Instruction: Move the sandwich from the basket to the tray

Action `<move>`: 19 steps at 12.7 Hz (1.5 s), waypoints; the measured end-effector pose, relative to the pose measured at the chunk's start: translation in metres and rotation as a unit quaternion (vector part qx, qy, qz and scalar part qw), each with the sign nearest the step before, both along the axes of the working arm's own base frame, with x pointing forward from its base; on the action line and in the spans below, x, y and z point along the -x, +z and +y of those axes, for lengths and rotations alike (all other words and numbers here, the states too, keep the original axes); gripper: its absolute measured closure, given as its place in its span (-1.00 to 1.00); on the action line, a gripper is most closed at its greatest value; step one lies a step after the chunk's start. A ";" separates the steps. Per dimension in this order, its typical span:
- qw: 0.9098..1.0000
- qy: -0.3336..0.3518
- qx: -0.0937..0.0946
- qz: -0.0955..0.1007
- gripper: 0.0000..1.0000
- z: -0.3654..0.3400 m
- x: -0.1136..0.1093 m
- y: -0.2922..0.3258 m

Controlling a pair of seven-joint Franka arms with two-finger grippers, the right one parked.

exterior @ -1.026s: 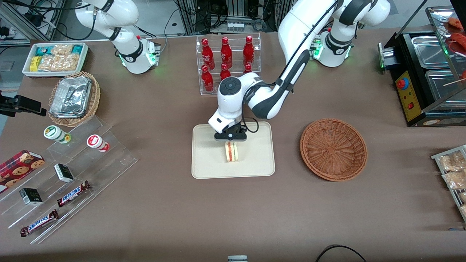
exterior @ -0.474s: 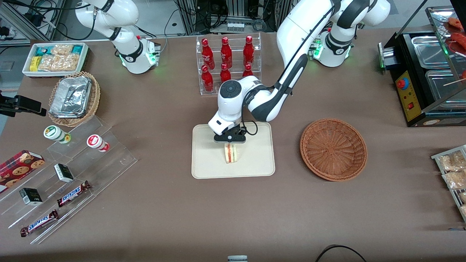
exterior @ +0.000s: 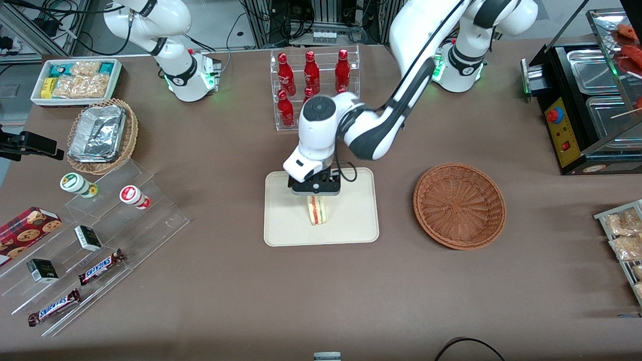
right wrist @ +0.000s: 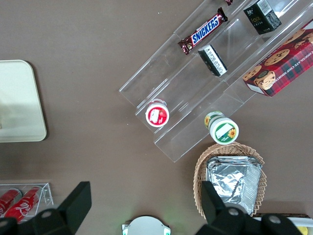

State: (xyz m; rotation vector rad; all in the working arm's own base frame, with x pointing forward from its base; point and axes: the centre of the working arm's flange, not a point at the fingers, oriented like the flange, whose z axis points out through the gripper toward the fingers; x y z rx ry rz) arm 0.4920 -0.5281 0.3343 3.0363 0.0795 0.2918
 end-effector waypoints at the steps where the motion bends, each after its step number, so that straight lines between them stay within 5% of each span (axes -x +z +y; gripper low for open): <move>1: 1.000 0.023 -0.006 0.001 -1.00 0.011 -0.003 0.030; 8: 0.991 0.133 -0.035 0.011 -1.00 0.161 -0.042 0.201; 13: 0.993 0.084 -0.048 0.069 -1.00 0.304 -0.053 0.270; 19: 0.990 -0.012 -0.074 0.121 -1.00 0.435 -0.027 0.318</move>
